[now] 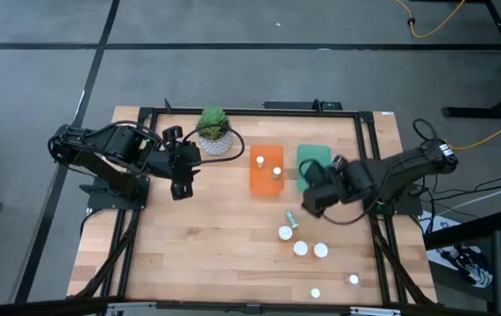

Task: Pick and place medicine bottles into bin by pill shape (circle, oval)
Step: Put the large orange bottle into the green bin

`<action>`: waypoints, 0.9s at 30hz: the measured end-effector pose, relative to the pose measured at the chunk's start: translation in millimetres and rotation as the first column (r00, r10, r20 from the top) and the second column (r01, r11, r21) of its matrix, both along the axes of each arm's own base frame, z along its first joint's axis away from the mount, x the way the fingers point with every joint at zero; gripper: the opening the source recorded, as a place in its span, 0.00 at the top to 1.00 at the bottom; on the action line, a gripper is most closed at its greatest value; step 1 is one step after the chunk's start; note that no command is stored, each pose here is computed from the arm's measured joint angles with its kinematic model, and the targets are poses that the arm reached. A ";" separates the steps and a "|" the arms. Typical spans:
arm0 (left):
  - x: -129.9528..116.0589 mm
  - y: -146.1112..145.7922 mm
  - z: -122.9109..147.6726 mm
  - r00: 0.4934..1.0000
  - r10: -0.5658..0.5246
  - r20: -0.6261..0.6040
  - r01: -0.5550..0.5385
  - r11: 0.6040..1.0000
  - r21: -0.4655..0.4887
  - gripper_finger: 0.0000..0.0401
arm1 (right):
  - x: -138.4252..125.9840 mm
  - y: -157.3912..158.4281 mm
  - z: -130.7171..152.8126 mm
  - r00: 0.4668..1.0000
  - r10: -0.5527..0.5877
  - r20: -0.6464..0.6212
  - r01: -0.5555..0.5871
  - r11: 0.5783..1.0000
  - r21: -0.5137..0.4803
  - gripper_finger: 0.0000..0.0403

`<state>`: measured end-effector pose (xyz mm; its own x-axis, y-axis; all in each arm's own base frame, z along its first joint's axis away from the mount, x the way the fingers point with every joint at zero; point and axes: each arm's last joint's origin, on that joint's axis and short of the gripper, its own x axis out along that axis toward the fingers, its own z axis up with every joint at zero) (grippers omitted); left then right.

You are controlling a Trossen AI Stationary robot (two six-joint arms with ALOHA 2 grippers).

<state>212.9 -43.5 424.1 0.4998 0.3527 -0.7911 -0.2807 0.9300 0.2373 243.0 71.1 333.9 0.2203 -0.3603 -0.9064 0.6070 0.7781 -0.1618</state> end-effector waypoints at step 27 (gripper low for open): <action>3.0 -0.8 1.4 0.999 0.001 0.035 0.000 1.000 -0.010 0.53 | -3.0 -163.1 -116.9 0.959 -0.283 0.017 0.278 0.950 0.145 0.47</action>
